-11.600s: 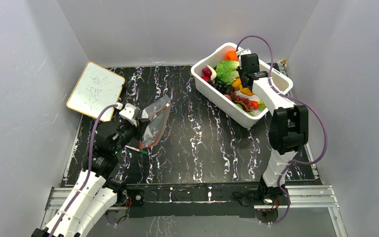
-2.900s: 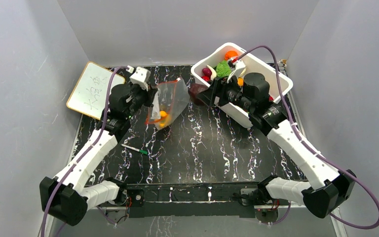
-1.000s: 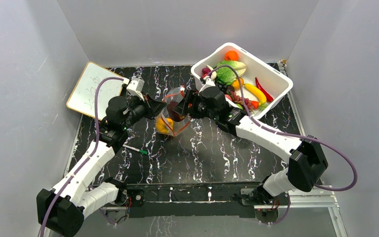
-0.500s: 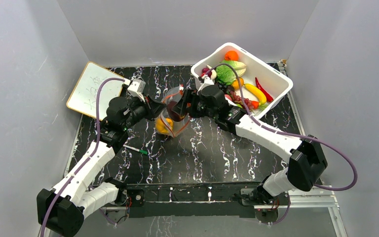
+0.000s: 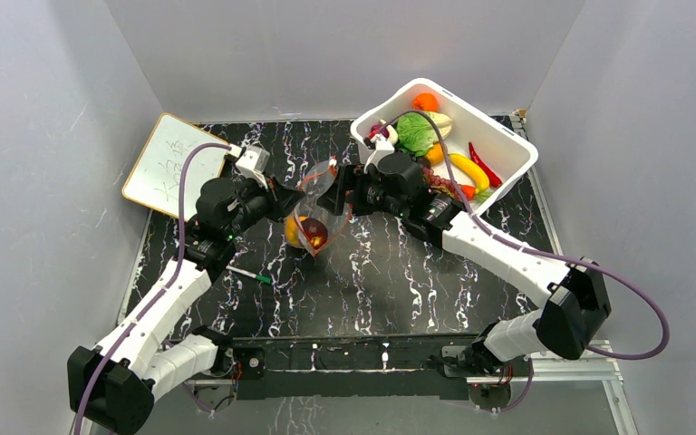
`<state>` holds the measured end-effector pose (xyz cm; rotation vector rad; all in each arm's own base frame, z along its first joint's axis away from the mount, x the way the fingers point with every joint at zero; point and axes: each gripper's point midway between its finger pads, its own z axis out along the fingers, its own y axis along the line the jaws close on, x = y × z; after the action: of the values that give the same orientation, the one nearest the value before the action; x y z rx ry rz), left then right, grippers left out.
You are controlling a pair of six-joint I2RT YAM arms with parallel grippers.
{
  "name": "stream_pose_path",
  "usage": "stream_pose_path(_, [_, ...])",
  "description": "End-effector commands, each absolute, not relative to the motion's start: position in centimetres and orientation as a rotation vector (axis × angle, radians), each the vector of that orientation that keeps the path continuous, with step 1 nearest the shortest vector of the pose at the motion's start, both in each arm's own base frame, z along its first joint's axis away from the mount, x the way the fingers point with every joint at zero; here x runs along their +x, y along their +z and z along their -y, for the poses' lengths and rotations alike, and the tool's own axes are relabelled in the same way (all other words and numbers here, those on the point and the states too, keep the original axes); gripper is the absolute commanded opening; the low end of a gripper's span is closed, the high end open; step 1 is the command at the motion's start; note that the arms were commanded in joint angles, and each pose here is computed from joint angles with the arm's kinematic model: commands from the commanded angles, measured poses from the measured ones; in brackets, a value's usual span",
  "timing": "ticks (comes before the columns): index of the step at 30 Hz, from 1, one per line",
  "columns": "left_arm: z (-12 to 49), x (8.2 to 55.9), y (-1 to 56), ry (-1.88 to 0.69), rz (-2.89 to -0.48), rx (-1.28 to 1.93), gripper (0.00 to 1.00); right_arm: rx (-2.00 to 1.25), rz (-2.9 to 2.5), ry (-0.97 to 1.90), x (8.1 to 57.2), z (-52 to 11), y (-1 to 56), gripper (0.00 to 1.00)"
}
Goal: Place the food in the zip-top bag and seal the zipper
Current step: Place the fake fruit in the zipper food storage bag, then pick up the fake vegetable from the bin.
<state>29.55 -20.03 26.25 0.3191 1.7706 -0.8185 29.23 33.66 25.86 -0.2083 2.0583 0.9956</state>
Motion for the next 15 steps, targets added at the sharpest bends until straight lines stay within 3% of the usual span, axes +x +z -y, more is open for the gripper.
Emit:
stream_pose_path(1, [19.6,29.8,27.0,-0.751,-1.742,0.366,0.0,-0.387,-1.874,1.054,28.0,-34.1,31.6,0.78])
stream_pose_path(10, [18.3,30.3,29.6,-0.629,-1.69,0.413,0.0,-0.472,-1.784,0.772,30.0,-31.2,34.1,0.78])
stream_pose_path(15, [18.3,29.6,28.3,-0.635,-1.719,0.434,0.0,-0.444,-1.737,0.612,32.5,-28.7,35.5,0.78])
